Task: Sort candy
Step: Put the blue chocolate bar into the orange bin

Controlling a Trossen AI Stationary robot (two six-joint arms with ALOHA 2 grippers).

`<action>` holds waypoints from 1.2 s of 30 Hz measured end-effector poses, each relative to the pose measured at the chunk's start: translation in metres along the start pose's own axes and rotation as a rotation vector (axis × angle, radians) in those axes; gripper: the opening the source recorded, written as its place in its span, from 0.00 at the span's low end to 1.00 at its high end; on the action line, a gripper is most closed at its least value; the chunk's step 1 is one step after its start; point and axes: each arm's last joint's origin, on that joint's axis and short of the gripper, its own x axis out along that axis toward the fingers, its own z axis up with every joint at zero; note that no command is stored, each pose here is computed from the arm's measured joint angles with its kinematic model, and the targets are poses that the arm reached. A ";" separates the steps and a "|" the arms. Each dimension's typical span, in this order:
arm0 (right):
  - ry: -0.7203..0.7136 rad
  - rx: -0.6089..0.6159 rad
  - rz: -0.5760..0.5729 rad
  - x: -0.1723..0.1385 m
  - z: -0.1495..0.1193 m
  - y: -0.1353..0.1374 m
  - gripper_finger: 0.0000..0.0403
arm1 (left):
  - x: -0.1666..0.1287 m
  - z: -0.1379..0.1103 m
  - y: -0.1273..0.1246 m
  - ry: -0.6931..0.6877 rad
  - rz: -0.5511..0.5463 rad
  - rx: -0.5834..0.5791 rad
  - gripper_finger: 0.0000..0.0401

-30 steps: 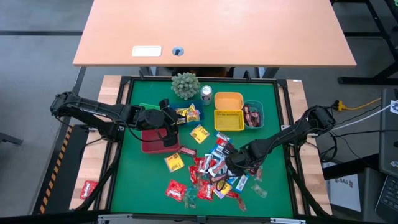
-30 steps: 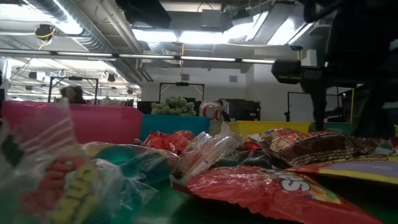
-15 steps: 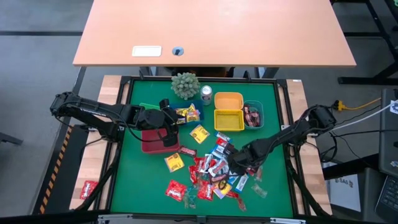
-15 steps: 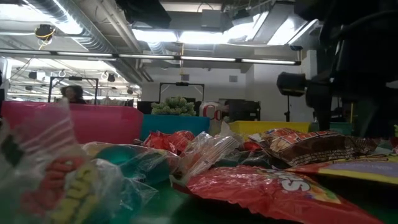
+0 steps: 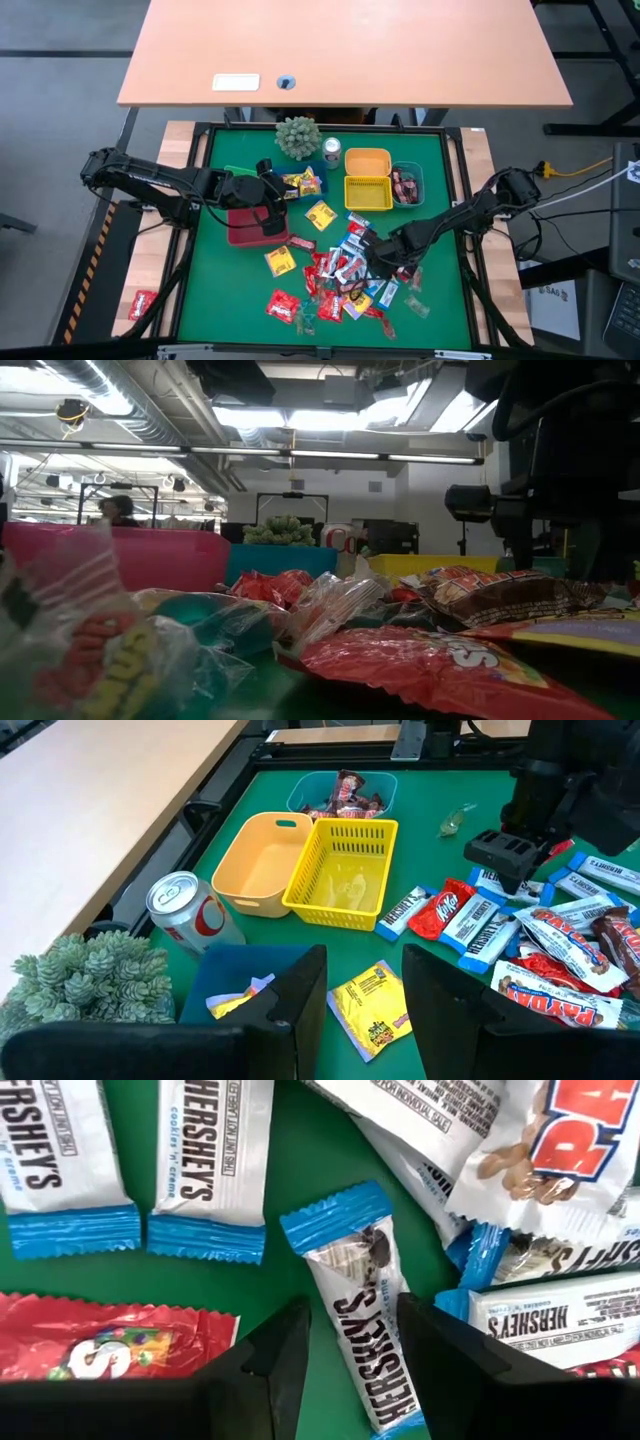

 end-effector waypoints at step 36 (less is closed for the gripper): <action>0.051 -0.046 0.036 0.004 0.008 -0.020 0.39 | 0.000 -0.001 0.000 0.006 0.001 0.003 0.30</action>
